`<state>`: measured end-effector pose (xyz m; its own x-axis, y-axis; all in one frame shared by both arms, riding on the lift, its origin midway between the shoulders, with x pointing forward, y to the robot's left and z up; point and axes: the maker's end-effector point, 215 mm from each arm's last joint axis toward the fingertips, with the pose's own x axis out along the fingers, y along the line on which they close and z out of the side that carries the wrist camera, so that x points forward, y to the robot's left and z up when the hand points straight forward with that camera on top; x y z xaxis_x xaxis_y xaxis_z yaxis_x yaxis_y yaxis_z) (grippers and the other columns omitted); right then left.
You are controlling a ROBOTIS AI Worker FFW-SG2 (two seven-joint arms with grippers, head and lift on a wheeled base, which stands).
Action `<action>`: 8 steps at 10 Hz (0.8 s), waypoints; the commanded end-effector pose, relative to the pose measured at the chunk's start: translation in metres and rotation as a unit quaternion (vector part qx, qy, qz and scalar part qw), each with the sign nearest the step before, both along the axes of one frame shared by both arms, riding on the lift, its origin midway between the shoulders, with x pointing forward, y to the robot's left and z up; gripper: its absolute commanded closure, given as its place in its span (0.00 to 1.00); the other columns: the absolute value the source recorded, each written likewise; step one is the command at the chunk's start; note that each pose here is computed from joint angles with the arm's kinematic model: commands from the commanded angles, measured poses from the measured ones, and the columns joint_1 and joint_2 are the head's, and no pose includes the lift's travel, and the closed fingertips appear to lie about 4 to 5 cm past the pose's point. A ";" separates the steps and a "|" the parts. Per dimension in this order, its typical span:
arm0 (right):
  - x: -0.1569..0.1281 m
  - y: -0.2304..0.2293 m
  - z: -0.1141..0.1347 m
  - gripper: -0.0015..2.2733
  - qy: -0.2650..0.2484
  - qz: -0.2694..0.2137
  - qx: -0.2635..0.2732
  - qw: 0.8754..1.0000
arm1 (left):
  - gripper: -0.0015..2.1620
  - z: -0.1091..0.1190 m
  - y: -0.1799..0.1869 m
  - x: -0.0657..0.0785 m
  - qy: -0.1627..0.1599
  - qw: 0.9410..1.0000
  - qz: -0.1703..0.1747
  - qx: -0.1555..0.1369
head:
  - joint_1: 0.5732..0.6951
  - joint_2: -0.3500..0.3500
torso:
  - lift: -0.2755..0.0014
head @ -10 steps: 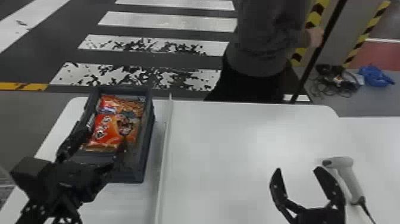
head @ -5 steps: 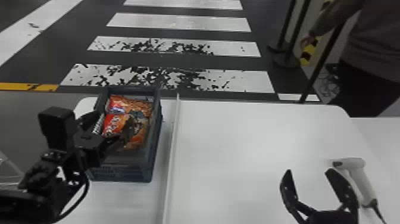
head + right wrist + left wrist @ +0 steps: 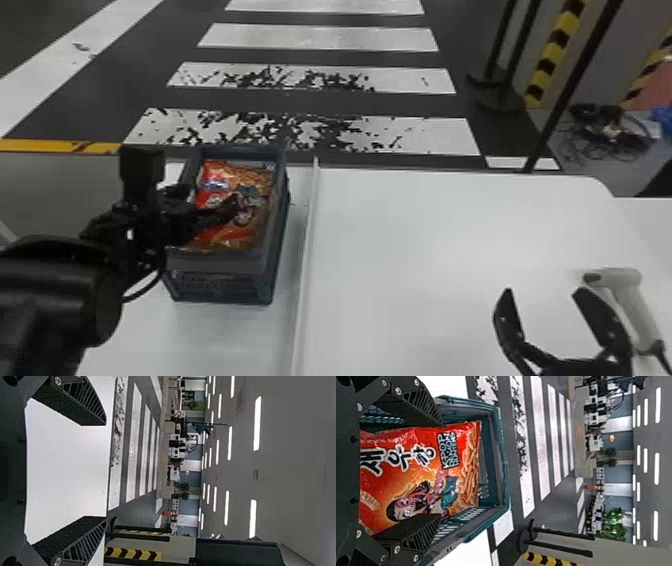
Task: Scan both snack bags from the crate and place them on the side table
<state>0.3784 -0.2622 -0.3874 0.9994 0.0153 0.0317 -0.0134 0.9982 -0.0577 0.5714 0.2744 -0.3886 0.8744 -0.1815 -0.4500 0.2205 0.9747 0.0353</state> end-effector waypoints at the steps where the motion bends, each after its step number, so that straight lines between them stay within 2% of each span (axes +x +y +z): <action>1: 0.000 -0.001 -0.001 0.03 0.002 -0.002 0.001 1.000 | 0.10 -0.012 -0.006 0.017 0.027 1.000 -0.011 0.001 | 1.00 0.52 | 0.64; 3: 0.000 -0.002 -0.001 0.03 0.001 -0.003 0.001 1.000 | 0.09 -0.019 -0.021 0.036 0.057 0.997 -0.038 0.016 | 1.00 0.51 | 0.64; 4: 0.000 -0.002 -0.001 0.03 0.001 -0.003 0.001 1.000 | 0.08 -0.027 -0.025 0.038 0.088 0.995 -0.045 0.026 | 1.00 0.49 | 0.64; 6: 0.004 -0.004 0.001 0.03 -0.002 -0.006 0.005 1.000 | 0.02 -0.051 -0.015 0.022 0.154 0.987 -0.027 0.043 | 1.00 0.47 | 0.64; 7: 0.004 -0.004 0.001 0.03 -0.001 -0.006 0.006 1.000 | 0.01 -0.061 -0.013 0.020 0.172 0.984 -0.028 0.038 | 1.00 0.48 | 0.64; 8: 0.005 -0.005 0.000 0.03 0.000 -0.006 0.007 1.000 | 0.02 -0.074 -0.013 0.010 0.207 0.978 -0.024 0.029 | 1.00 0.49 | 0.64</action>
